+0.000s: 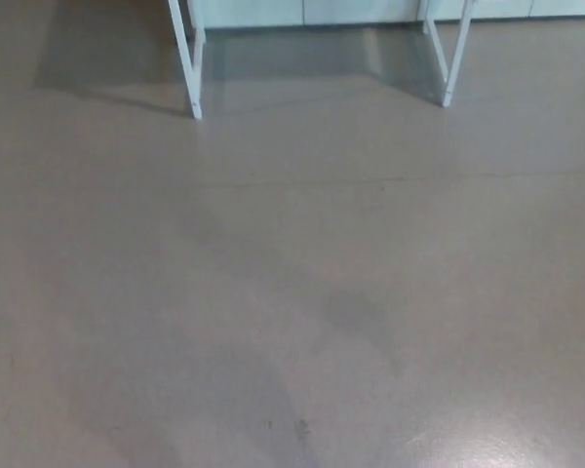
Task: The robot walks towards a table in front, picks a shampoo with left hand and puts it in a small grey container
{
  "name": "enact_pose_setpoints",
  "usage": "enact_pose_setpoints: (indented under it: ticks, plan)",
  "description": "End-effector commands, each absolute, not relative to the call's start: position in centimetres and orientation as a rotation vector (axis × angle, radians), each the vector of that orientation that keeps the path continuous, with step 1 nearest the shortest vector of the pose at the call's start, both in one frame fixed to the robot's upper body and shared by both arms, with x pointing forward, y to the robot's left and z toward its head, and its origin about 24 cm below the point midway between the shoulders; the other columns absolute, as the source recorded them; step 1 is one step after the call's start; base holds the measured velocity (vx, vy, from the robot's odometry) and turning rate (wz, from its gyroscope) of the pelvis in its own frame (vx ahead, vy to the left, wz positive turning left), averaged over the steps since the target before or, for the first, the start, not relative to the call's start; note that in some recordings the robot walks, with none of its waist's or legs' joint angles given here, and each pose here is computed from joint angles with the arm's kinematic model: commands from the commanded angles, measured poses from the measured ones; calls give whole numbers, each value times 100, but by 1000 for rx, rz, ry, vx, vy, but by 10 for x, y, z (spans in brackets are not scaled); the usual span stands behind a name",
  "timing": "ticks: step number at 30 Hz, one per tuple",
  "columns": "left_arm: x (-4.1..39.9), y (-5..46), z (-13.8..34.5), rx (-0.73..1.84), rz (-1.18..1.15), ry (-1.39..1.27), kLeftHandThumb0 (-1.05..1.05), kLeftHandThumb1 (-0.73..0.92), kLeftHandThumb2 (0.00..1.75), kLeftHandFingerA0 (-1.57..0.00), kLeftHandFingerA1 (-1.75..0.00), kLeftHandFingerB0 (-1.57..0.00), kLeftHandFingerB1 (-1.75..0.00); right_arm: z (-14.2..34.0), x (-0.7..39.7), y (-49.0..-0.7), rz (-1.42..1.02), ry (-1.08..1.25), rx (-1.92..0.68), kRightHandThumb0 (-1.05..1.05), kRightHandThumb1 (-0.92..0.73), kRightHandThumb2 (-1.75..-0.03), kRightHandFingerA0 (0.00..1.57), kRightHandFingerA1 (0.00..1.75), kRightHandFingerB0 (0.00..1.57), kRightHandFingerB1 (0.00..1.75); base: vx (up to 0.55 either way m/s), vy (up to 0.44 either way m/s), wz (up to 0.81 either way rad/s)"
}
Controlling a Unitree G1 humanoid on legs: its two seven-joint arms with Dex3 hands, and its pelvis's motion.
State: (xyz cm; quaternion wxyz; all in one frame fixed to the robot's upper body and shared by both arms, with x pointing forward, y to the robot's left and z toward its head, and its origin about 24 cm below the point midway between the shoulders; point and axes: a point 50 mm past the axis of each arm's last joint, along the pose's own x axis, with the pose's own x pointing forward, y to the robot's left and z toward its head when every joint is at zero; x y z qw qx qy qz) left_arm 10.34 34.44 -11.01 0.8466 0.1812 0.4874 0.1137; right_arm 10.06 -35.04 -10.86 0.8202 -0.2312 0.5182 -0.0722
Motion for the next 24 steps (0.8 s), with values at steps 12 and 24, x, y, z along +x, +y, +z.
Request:
enact_pose_setpoints:
  ticks: [12, 24]
  plan:
    - [112, 353, -102, 382, 249, 986, -32, 59, 59, -50, -38, -40, -34, -105, 114, -349, -135, 1070, -484, -47, -78, -63, 45, 37, 36, 33, 134, 194, -13]
    - [108, 354, -102, 415, 234, 1000, -32, 61, 60, -53, -38, -42, -35, -108, 111, -346, -112, 1080, -482, -49, -62, -94, 42, 54, 25, 46, 275, -31, 8]
